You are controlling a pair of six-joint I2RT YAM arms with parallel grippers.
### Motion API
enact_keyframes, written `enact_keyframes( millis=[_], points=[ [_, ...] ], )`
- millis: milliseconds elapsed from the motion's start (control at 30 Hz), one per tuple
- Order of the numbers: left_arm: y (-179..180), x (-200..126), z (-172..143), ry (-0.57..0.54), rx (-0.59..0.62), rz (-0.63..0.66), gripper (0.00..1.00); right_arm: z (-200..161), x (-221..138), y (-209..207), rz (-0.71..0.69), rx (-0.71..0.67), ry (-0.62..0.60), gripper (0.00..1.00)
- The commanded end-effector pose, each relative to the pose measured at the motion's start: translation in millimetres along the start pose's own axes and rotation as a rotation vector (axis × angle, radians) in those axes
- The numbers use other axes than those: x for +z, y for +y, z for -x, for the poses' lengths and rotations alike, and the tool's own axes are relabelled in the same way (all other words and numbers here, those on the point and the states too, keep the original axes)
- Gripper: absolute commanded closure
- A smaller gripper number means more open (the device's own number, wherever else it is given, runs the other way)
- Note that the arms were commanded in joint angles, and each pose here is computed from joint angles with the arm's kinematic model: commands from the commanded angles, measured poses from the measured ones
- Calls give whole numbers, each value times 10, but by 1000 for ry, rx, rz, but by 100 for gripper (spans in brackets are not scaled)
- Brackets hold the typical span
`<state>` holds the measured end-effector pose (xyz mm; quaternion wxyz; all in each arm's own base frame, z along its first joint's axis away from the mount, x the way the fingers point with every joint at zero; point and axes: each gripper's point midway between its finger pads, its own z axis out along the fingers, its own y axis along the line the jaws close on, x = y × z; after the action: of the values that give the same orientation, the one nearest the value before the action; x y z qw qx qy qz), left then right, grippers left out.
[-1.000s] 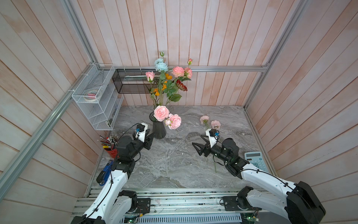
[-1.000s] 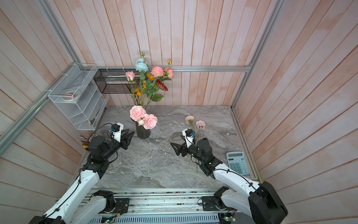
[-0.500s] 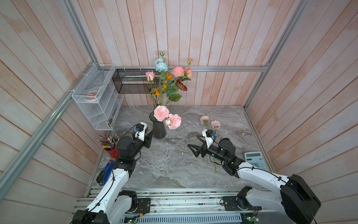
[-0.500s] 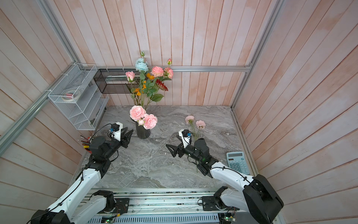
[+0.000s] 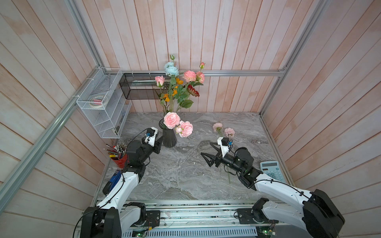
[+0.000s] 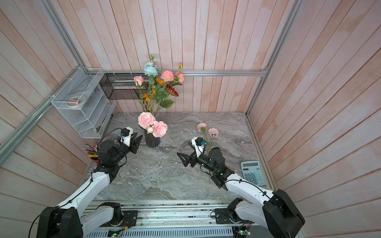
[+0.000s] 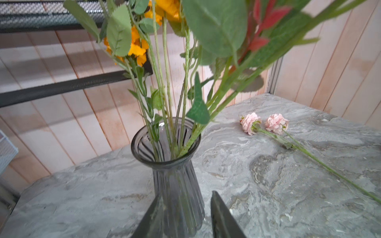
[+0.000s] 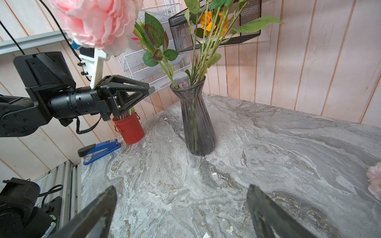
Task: Pick out pink flowers from the vase
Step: Pick up the flower from the vase.
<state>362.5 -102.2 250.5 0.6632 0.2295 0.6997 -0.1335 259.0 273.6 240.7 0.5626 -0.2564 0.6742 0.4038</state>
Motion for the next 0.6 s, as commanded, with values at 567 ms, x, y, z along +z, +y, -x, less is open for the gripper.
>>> enact_keyframes(
  millis=[567],
  points=[
    [-1, 476, 301, -108, 23, -147, 66, -26, 81, -37, -14, -17, 17, 2]
  ],
)
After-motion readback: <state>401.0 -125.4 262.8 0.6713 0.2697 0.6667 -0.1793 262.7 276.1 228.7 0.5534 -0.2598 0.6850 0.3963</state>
